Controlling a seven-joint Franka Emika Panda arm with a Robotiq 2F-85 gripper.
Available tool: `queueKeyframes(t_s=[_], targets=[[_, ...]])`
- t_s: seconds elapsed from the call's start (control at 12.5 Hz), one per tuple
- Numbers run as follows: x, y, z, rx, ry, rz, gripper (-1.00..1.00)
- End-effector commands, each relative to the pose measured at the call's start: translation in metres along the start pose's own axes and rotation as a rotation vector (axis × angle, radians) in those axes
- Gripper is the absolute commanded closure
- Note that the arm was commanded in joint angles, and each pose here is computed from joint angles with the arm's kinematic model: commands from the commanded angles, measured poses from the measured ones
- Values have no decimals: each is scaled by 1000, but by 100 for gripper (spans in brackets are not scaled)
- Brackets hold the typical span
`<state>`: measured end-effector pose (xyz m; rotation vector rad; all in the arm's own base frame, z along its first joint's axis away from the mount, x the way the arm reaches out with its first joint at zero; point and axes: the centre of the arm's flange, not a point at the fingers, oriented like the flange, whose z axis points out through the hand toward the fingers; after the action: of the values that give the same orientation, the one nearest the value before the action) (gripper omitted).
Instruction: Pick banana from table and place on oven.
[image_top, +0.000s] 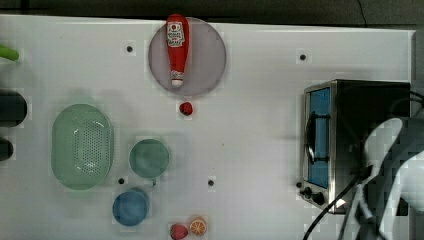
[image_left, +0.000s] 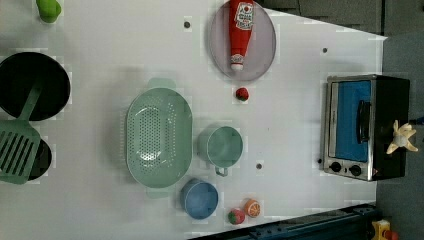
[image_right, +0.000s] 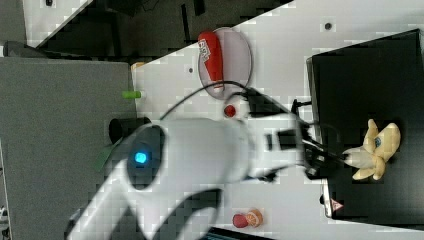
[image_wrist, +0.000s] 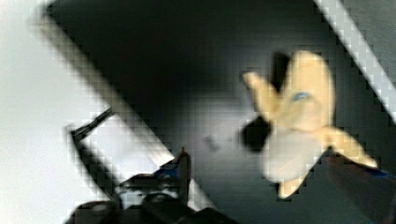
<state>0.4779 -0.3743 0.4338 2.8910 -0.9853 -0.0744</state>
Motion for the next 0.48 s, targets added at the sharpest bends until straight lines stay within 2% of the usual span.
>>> queueKeyframes(t_s=[0.08,0.32,0.48], targets=[[-29,-80,-102,87,62,-54,-100],[-80,-161,-155,140,44,3,-100],[-124,-200,-180,105,2,91,-100]])
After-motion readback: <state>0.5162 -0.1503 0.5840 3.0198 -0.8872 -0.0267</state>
